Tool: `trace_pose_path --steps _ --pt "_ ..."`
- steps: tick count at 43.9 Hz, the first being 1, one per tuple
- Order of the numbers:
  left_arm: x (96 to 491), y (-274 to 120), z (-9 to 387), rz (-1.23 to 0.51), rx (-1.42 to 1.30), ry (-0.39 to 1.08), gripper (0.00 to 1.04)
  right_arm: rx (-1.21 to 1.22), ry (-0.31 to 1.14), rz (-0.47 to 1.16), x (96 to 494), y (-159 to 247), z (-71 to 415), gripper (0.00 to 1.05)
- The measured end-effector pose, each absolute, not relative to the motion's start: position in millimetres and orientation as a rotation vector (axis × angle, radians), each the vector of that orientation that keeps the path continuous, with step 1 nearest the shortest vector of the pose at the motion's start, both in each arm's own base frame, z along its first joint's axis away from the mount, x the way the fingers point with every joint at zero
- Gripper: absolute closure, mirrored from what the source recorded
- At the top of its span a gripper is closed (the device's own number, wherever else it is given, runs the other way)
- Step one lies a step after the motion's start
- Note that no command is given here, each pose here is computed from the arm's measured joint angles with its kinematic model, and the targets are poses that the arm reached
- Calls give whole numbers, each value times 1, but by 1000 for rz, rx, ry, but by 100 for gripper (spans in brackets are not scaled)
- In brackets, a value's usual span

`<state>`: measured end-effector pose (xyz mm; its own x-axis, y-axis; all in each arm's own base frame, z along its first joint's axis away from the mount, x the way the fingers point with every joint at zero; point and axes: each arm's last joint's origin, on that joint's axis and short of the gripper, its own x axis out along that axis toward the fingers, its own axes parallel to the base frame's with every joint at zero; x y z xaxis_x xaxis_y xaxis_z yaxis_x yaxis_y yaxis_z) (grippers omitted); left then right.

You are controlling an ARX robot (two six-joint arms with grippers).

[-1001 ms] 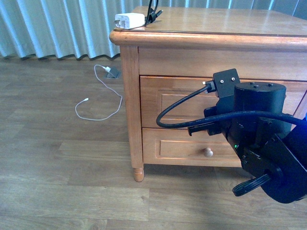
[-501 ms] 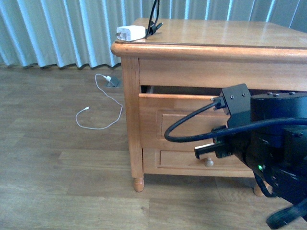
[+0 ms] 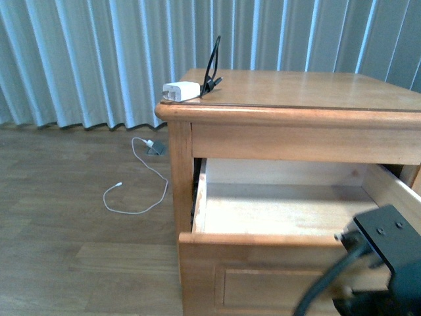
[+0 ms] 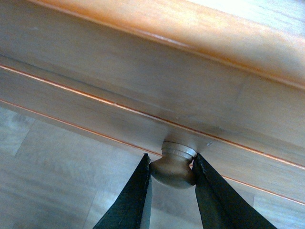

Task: Put charger into drawer

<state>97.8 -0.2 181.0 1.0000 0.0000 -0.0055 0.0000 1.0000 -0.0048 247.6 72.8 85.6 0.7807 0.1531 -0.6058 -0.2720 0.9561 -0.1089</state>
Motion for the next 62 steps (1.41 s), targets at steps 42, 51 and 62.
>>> trace_pose_path --steps 42,51,62 --pt "98 0 181 0 -5 6 6 -48 1 -80 143 -81 205 8" --pt "98 0 181 -1 -5 6 6 -11 -2 -124 140 -90 198 8" --pt "98 0 181 0 -5 6 6 6 20 -18 131 -58 185 49"
